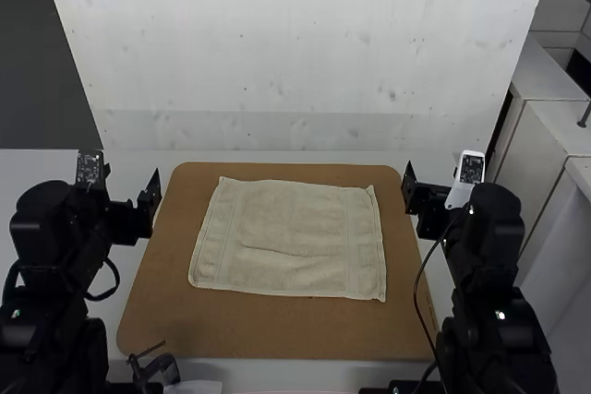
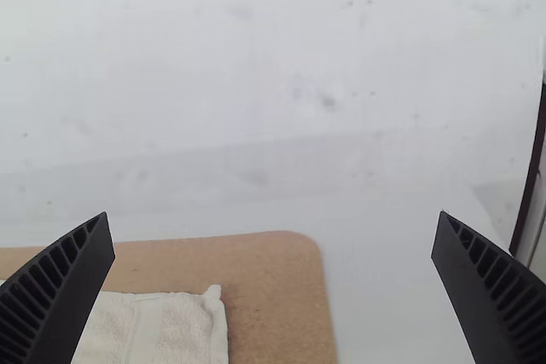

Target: Fold the towel.

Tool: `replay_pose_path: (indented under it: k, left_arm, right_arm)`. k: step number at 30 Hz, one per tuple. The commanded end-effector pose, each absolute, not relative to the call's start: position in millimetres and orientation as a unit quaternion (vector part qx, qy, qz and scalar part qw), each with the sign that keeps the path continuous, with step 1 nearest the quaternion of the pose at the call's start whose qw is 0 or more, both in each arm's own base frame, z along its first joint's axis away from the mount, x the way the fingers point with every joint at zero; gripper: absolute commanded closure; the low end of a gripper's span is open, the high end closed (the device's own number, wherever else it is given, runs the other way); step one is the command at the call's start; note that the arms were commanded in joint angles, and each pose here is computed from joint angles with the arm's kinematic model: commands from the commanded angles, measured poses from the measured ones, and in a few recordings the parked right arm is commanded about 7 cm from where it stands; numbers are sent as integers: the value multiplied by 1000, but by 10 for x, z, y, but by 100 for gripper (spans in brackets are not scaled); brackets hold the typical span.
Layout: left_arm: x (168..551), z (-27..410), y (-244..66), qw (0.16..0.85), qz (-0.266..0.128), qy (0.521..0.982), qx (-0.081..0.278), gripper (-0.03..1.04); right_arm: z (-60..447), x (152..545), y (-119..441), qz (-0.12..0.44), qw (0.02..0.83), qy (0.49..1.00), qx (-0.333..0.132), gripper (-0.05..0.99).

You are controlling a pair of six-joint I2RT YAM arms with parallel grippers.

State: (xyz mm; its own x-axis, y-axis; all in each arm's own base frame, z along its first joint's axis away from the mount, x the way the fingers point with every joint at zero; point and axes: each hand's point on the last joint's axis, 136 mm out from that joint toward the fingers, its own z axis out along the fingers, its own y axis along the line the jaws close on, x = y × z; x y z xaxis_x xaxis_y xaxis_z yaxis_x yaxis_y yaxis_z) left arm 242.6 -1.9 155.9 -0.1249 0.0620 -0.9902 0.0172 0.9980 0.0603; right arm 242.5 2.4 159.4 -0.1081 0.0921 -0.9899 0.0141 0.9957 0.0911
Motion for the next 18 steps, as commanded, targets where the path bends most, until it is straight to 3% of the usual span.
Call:
replay_pose_path:
  k: [1,12,15,18]
  left_arm:
    - [2420,1644,22,672,28,740,20,4]
    - [2362,1932,75,685,64,725,34,2]
    - [2356,2023,44,677,57,732,42,2]
    - [2419,2057,-13,651,46,756,51,2]
  right_arm:
    - [1664,2418,-52,15,676,735,53,-3]
    - [1840,2379,20,27,677,735,35,3]
    - [1951,2377,35,26,670,742,28,-4]
    - [1905,2409,29,19,637,770,27,-4]
